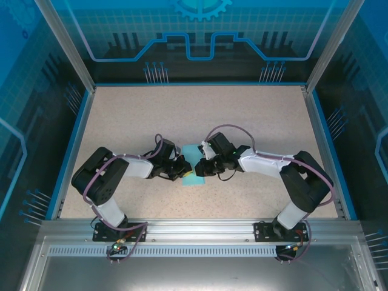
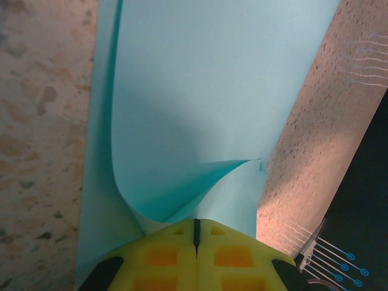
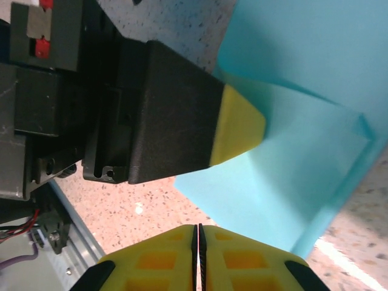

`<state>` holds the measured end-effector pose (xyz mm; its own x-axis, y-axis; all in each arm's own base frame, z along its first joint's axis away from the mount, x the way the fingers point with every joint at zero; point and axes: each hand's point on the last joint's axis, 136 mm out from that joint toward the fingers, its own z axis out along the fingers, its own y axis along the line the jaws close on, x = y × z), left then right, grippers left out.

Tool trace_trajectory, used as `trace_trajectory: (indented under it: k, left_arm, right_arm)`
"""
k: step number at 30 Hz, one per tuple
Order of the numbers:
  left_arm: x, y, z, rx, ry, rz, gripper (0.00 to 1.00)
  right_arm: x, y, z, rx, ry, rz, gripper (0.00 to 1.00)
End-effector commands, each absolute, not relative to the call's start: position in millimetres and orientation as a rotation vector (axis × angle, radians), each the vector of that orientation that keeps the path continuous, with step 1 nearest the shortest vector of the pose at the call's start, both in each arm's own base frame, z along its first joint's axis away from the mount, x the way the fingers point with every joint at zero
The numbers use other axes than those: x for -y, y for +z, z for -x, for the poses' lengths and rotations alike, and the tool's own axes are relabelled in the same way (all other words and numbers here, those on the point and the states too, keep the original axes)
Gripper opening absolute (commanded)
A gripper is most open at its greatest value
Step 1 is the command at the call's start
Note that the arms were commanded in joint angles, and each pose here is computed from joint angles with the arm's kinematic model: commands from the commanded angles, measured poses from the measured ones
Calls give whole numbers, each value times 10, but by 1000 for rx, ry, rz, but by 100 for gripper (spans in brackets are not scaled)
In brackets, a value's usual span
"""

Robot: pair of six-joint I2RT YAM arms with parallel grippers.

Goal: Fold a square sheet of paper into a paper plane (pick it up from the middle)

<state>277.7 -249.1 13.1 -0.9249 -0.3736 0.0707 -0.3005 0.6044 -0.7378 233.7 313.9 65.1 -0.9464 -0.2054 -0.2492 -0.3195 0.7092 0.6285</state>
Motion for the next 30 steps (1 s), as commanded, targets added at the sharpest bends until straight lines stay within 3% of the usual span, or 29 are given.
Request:
trace_trajectory:
  k: [1,30]
  left_arm:
    - [2411,-112,-2664,-2814,-1133,594,0]
    - [2391,-157,-2636,-2836,-1107,581,0]
  right_arm:
    - [-3230,566,-2267,-2801,1134,376,12]
    - [-2791,-84,-2096,-3022,927,255,13]
